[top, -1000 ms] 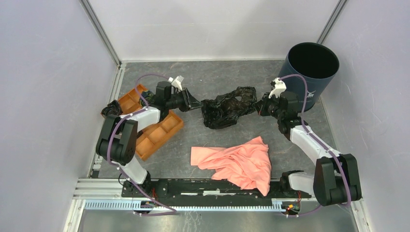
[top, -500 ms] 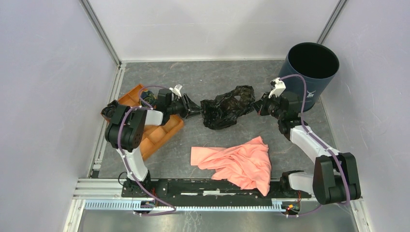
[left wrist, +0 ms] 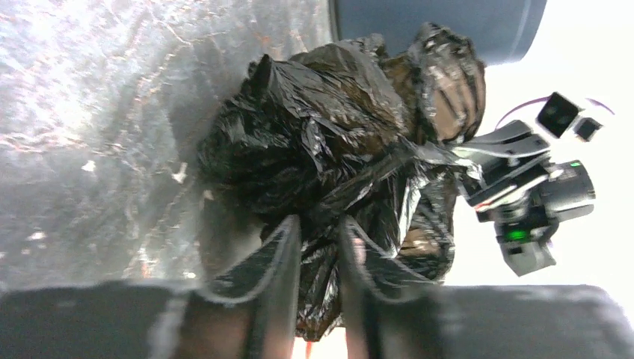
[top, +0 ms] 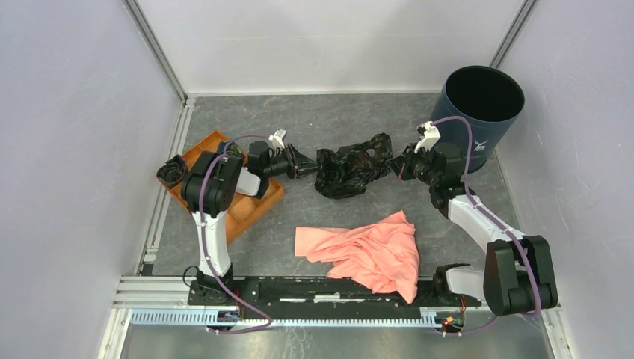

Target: Put the trash bags into the trash bin

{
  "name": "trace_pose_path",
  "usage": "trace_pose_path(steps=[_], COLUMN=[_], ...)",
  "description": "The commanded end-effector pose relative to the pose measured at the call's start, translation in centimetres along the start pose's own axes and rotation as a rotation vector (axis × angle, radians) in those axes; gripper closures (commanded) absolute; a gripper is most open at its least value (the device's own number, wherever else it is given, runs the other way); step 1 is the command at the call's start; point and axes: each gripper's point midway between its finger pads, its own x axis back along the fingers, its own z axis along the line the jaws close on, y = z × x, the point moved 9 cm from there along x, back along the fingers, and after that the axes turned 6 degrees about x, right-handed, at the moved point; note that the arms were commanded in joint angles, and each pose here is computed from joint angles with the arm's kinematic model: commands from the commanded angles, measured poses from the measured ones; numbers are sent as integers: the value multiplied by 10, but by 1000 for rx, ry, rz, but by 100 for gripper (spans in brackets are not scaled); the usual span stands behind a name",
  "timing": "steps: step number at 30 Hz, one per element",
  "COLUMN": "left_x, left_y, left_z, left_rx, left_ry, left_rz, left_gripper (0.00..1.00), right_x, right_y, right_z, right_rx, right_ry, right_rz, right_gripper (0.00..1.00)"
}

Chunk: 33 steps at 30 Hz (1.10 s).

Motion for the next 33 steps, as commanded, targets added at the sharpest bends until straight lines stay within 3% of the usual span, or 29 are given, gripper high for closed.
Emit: trace_pose_path(steps=[1,2,4,9,13,17,19,21,23,26,28,30,31,33], left_x=[1,2,6,29,53,79,104,129,154,168,163,150,135,128], left_y=[1,1,4,26,50,77,72,42,16,-4,-8,-15,-26,-45], left_z=[-25,-26,-29,-32,-77,-198,-279,-357,-391,-379,-339,-283,-220,-167], left_rx=[6,6,-16,-114,-224,-382,-549,-730,-813,-814,-774,-699,-631,-548], left_ry=[-187,-184,-149,248,423,374,291,214,157,162,250,355,444,496], left_rz=[-9,-18,-57,-247,-417,-563,-679,-806,-879,-879,-858,-787,-679,-578], left_gripper=[73,85,97,98,98,98,98,98,98,98,98,98,98,98], right_x=[-2,-2,-3,-6,-20,-21,10,54,97,123,110,74,32,-1], right_y=[4,4,5,15,50,146,211,251,269,246,217,181,130,69], right_z=[0,-1,-4,-11,0,38,79,126,154,159,152,137,120,107], right_rx=[14,16,21,45,112,256,374,461,500,505,478,432,402,371], right_ry=[21,14,-17,-119,-198,-225,-272,-245,-149,-28,19,0,18,90], right_rz=[-27,-21,-10,20,42,-15,-168,-360,-554,-753,-764,-623,-422,-192], right_gripper=[99,100,100,100,100,100,100,100,100,99,99,99,99,99])
